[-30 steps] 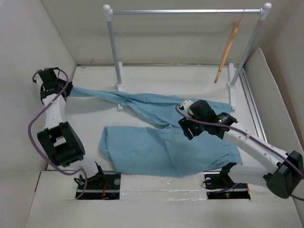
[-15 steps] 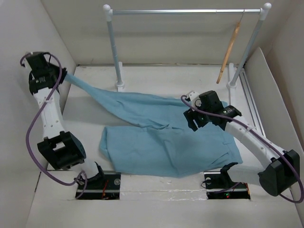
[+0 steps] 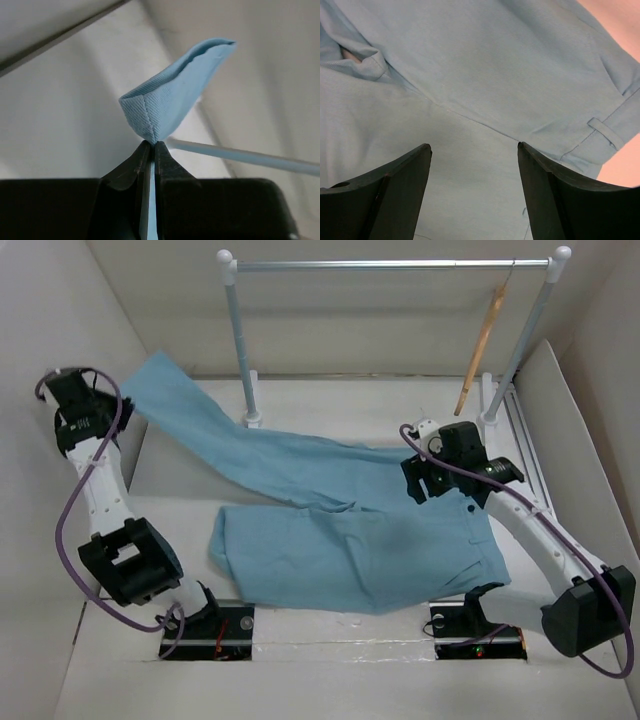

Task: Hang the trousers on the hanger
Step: Flatten out the trousers at the center of the board.

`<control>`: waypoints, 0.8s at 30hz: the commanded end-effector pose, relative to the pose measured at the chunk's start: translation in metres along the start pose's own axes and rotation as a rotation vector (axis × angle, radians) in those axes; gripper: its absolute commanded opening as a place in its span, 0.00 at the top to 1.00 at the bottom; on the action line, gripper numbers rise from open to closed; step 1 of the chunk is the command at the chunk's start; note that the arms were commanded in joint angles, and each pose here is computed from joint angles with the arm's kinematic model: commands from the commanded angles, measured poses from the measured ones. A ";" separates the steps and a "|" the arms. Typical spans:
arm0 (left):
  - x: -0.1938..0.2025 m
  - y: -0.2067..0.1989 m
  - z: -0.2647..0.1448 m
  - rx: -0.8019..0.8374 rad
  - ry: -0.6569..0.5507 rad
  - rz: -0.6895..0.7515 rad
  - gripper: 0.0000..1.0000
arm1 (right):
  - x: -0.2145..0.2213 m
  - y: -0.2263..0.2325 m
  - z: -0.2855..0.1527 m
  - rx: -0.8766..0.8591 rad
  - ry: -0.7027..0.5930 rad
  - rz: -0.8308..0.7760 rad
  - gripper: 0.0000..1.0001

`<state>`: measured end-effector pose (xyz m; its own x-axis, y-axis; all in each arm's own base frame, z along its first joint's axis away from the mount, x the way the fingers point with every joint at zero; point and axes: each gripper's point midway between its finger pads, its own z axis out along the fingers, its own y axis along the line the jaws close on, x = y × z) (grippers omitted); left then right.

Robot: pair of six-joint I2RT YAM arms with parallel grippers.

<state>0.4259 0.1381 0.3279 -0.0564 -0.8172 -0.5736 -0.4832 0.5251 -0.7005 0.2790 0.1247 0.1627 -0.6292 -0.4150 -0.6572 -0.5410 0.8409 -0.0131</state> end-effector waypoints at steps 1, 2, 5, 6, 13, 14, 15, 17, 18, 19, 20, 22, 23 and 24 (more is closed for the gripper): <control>-0.002 0.071 0.007 -0.103 -0.008 -0.071 1.00 | -0.014 -0.002 -0.010 -0.002 -0.070 0.014 0.25; 0.014 0.102 0.011 -0.168 0.025 -0.098 1.00 | -0.012 -0.005 -0.010 0.005 -0.065 0.020 0.25; 0.021 0.158 0.016 -0.336 -0.015 -0.108 1.00 | -0.010 -0.012 -0.009 0.033 -0.051 0.034 0.23; 0.026 0.169 0.018 -0.375 -0.007 -0.108 1.00 | -0.009 -0.017 -0.008 0.045 -0.046 0.051 0.21; 0.022 0.215 0.024 -0.544 0.017 -0.139 0.81 | -0.008 -0.057 -0.004 0.105 -0.084 0.228 0.20; 0.015 0.207 0.023 -0.532 0.002 -0.140 0.80 | -0.011 -0.064 -0.004 0.119 -0.111 0.268 0.20; 0.015 0.197 0.024 -0.507 0.006 -0.136 0.80 | -0.008 -0.070 -0.003 0.129 -0.119 0.299 0.24; 0.013 0.172 0.023 -0.453 -0.007 -0.114 0.72 | 0.006 -0.099 -0.002 0.197 -0.139 0.396 0.36; 0.017 0.150 0.025 -0.411 -0.003 -0.084 0.64 | 0.013 -0.109 -0.001 0.215 -0.140 0.436 0.58; 0.016 0.135 0.020 -0.377 -0.017 -0.072 0.56 | 0.025 -0.118 0.002 0.228 -0.126 0.480 0.67; 0.015 0.119 0.020 -0.331 -0.033 -0.061 0.49 | 0.036 -0.138 0.001 0.265 -0.129 0.564 0.70; 0.033 0.084 0.012 -0.239 -0.023 -0.034 0.47 | 0.048 -0.155 0.005 0.294 -0.119 0.621 0.60; 0.046 0.068 0.014 -0.167 -0.010 -0.017 0.45 | 0.056 -0.165 0.006 0.319 -0.103 0.657 0.50; 0.062 0.051 0.012 -0.110 0.018 0.007 0.45 | 0.064 -0.169 0.015 0.328 -0.067 0.675 0.33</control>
<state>0.3917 0.1593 0.1955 -0.0876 -0.8540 -0.5128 -0.7410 0.3999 -0.5394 0.3197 -0.0292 0.1169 -0.7567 0.1825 -0.6278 0.1027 0.9815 0.1614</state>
